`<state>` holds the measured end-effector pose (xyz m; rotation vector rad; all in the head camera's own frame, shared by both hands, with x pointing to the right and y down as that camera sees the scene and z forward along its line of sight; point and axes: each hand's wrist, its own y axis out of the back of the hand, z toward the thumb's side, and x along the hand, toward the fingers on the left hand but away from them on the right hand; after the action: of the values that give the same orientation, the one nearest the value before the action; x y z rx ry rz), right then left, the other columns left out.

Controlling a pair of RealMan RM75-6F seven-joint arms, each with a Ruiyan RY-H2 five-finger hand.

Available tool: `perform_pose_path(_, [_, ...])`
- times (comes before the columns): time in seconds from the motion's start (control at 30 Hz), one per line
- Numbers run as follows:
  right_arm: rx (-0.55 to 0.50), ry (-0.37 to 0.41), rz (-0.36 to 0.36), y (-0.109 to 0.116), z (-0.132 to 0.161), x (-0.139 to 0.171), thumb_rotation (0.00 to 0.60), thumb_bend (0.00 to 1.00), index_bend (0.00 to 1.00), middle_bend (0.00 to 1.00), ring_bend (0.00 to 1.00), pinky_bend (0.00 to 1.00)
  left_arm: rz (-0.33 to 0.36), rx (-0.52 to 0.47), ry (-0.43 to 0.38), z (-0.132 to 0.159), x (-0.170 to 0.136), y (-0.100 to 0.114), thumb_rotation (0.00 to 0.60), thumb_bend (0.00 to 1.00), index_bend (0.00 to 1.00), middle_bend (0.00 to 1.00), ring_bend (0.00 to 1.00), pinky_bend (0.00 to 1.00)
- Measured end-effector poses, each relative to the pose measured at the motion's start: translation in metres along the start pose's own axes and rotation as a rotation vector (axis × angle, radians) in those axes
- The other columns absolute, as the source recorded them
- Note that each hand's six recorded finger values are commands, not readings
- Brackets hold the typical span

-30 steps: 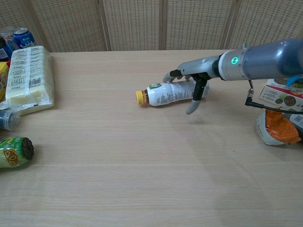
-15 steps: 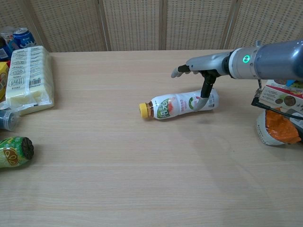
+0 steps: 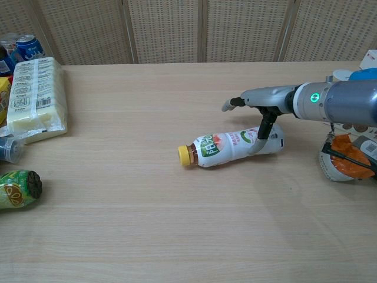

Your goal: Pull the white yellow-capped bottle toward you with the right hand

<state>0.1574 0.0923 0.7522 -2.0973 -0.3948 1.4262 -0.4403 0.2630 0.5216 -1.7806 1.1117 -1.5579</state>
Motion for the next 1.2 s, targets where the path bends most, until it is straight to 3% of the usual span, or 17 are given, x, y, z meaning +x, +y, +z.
perform_pose_path(0.13, [-0.018,-0.005,-0.006,-0.005,-0.003,0.002,0.6,0.1,0.0,0.05,0.0,0.0,0.004,0.004,0.007,-0.002,-0.002,0.002,0.6,0.31,0.19,0.09,0.0,0.0])
perform_pose_path(0.27, [-0.031,-0.007,-0.014,-0.01,-0.004,0.004,0.6,0.1,0.01,0.15,0.0,0.0,0.01,0.004,0.011,-0.004,-0.004,0.004,0.6,0.31,0.19,0.09,0.0,0.0])
perform_pose_path(0.37, [-0.035,-0.008,-0.023,-0.013,-0.005,0.005,0.6,0.11,0.1,0.25,0.0,0.01,0.009,0.004,0.011,-0.004,-0.005,0.004,0.6,0.31,0.19,0.09,0.0,0.0])
perform_pose_path(0.47, [-0.04,-0.011,-0.027,-0.02,-0.005,0.007,0.6,0.11,0.2,0.36,0.0,0.1,0.01,0.001,0.013,-0.005,-0.006,0.004,0.6,0.31,0.19,0.09,0.0,0.0])
perform_pose_path(0.57, [-0.043,-0.006,-0.036,-0.025,-0.003,0.007,0.6,0.12,0.36,0.55,0.1,0.31,0.013,-0.006,0.015,-0.006,-0.006,0.004,0.6,0.31,0.19,0.09,0.0,0.0])
perform_pose_path(0.63, [-0.037,0.004,-0.049,-0.027,-0.001,0.008,0.6,0.12,0.47,0.69,0.24,0.45,0.017,-0.008,0.016,-0.007,-0.006,0.006,0.6,0.31,0.19,0.09,0.0,0.0])
perform_pose_path(0.73, [-0.034,0.02,-0.078,-0.026,0.004,0.008,0.6,0.12,0.56,0.8,0.35,0.56,0.021,-0.008,0.014,-0.008,-0.006,0.007,0.6,0.31,0.19,0.09,0.0,0.0])
perform_pose_path(0.97, [-0.057,0.044,-0.127,-0.025,0.012,0.009,0.6,0.13,0.67,0.94,0.53,0.73,0.025,-0.016,0.017,-0.009,-0.007,0.007,0.6,0.31,0.18,0.1,0.0,0.0])
perform_pose_path(1.2, [-0.076,0.063,-0.194,0.006,0.013,0.017,0.6,0.13,0.72,1.0,0.61,0.79,0.023,-0.019,0.016,-0.009,-0.006,0.006,0.6,0.31,0.16,0.1,0.0,0.0])
